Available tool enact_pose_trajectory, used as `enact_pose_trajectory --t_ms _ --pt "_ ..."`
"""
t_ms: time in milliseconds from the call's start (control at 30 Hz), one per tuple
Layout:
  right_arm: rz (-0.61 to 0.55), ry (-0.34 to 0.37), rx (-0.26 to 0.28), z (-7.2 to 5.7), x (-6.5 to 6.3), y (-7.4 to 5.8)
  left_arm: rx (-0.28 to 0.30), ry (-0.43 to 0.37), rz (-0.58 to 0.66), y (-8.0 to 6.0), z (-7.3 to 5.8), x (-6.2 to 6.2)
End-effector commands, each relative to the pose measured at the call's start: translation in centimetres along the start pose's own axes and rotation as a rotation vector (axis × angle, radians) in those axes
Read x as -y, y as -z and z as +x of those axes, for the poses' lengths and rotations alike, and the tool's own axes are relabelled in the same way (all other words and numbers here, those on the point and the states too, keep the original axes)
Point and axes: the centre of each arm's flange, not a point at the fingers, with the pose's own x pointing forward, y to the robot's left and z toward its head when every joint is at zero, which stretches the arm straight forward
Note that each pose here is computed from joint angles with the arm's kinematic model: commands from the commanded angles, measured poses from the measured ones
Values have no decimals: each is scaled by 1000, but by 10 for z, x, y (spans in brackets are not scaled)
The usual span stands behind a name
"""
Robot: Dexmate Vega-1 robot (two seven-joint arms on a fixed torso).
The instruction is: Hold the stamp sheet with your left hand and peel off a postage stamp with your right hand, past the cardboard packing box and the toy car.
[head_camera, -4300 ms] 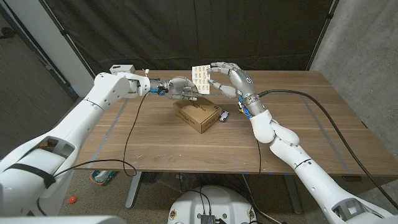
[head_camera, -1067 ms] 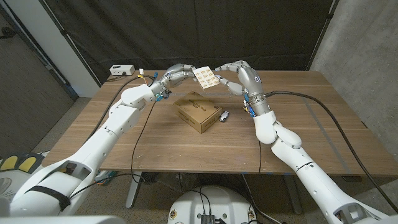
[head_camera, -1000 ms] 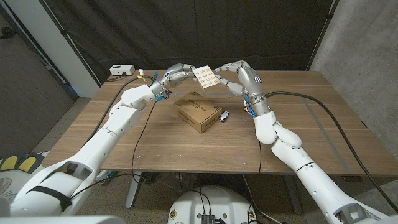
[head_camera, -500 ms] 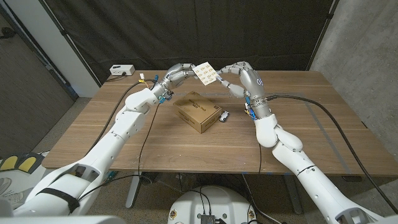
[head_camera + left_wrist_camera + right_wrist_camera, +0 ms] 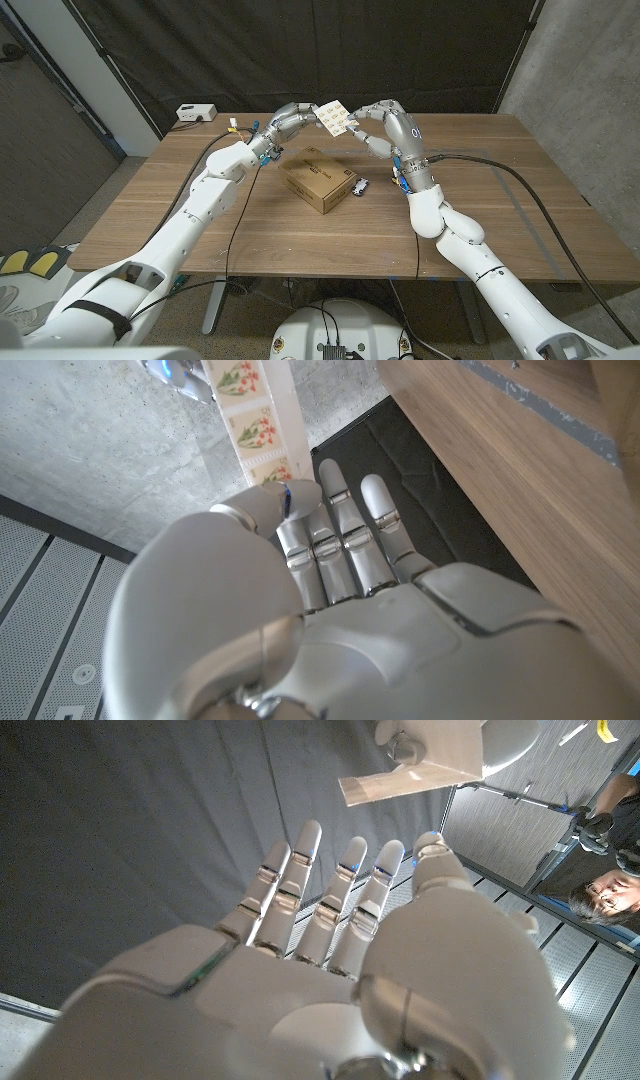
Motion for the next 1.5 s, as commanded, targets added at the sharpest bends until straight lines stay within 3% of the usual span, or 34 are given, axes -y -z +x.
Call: enact_pose_trajectory --t_ms 33,533,933,1500 --pt "-24 15 4 5 -7 -5 -37 36 21 -3 10 4" --pt "-159 23 -25 8 -21 -11 -17 58 0 -6 11 4" --pt "-202 63 -18 6 -16 -7 -11 42 -8 -8 7 0" --pt "-197 37 14 9 -17 -6 -8 42 -10 -9 12 4"
